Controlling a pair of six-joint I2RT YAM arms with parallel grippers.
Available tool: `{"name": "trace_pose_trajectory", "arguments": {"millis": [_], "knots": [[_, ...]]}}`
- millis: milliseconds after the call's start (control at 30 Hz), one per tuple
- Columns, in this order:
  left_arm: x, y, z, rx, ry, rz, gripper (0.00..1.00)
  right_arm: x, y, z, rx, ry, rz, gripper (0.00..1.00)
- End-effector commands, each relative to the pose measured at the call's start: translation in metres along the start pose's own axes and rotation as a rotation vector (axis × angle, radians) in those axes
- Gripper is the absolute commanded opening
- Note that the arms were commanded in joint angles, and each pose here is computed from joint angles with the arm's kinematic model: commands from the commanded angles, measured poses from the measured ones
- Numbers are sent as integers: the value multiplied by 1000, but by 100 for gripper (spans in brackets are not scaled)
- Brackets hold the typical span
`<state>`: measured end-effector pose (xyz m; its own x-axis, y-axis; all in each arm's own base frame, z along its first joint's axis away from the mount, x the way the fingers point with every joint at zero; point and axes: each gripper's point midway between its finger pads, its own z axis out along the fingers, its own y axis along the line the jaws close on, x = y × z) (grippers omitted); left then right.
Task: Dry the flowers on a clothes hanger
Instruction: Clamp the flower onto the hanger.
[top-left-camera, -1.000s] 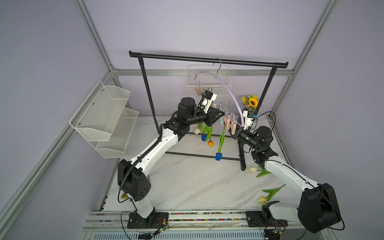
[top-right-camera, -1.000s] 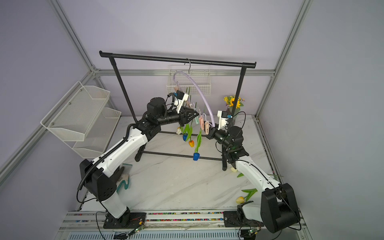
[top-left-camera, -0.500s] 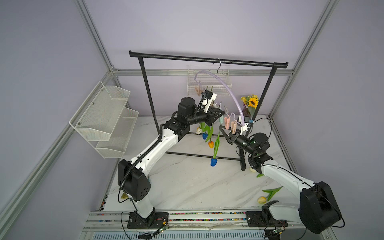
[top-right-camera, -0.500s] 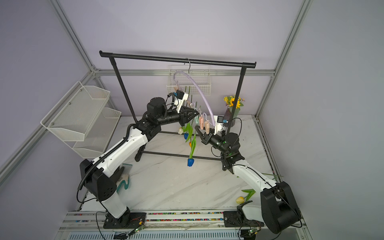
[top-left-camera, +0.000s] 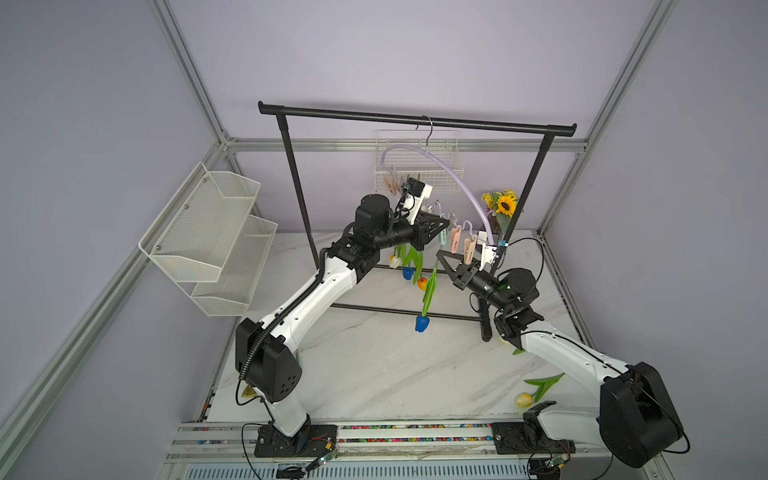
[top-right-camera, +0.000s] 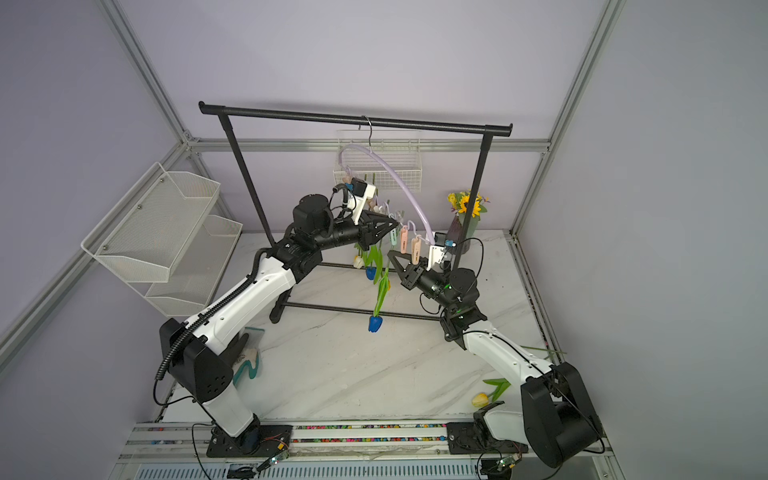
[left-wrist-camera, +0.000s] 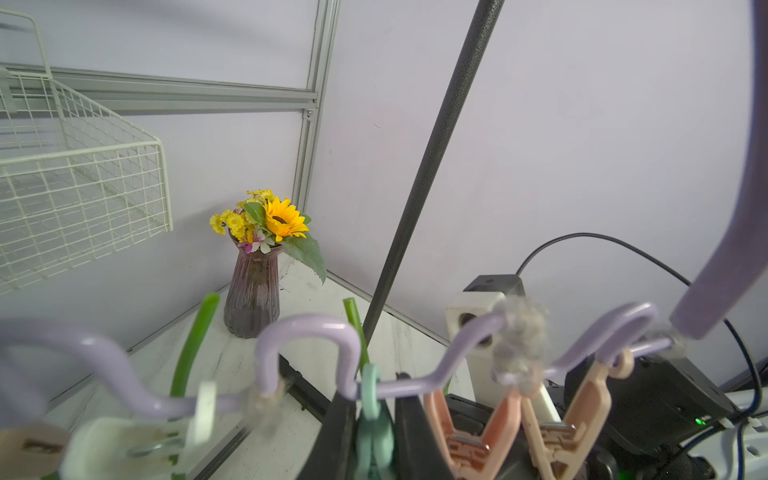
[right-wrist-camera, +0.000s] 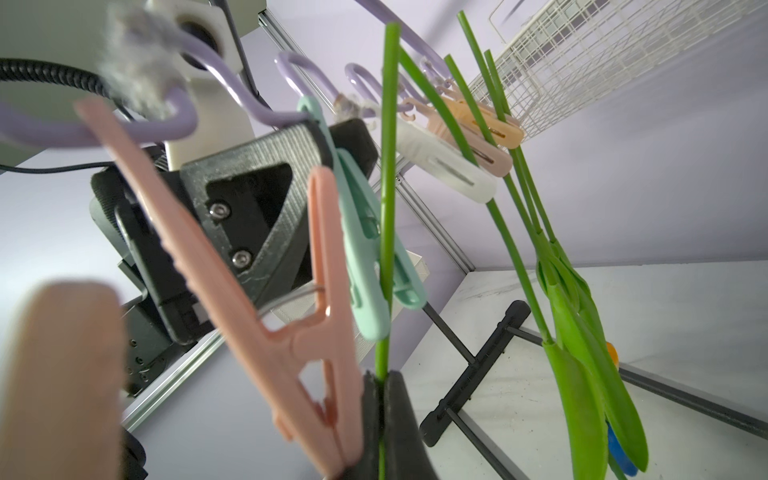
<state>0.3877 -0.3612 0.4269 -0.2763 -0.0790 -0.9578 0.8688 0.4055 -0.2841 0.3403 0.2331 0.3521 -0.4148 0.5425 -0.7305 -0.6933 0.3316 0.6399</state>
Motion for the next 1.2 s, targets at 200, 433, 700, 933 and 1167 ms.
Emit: {"name": "trace_pose_trajectory", "arguments": {"millis": [200,433,700,933,1167], "knots": [[-17,-16,-7,43,-56,16,7,-7,17,7,-61,-31,-19,0],[-15,-16,-7,46,-58,6,7,-13,16,11,-66,-54,-7,0],[-13,-14,-6,42,-55,1,7,-19,23,12,-93,-73,-13,0],[-11,-14,-7,43,-51,-2,8,-20,24,12,-93,-72,-21,0],[-14,-15,-9,38,-58,6,24,-20,23,12,-81,-69,-30,0]]}}
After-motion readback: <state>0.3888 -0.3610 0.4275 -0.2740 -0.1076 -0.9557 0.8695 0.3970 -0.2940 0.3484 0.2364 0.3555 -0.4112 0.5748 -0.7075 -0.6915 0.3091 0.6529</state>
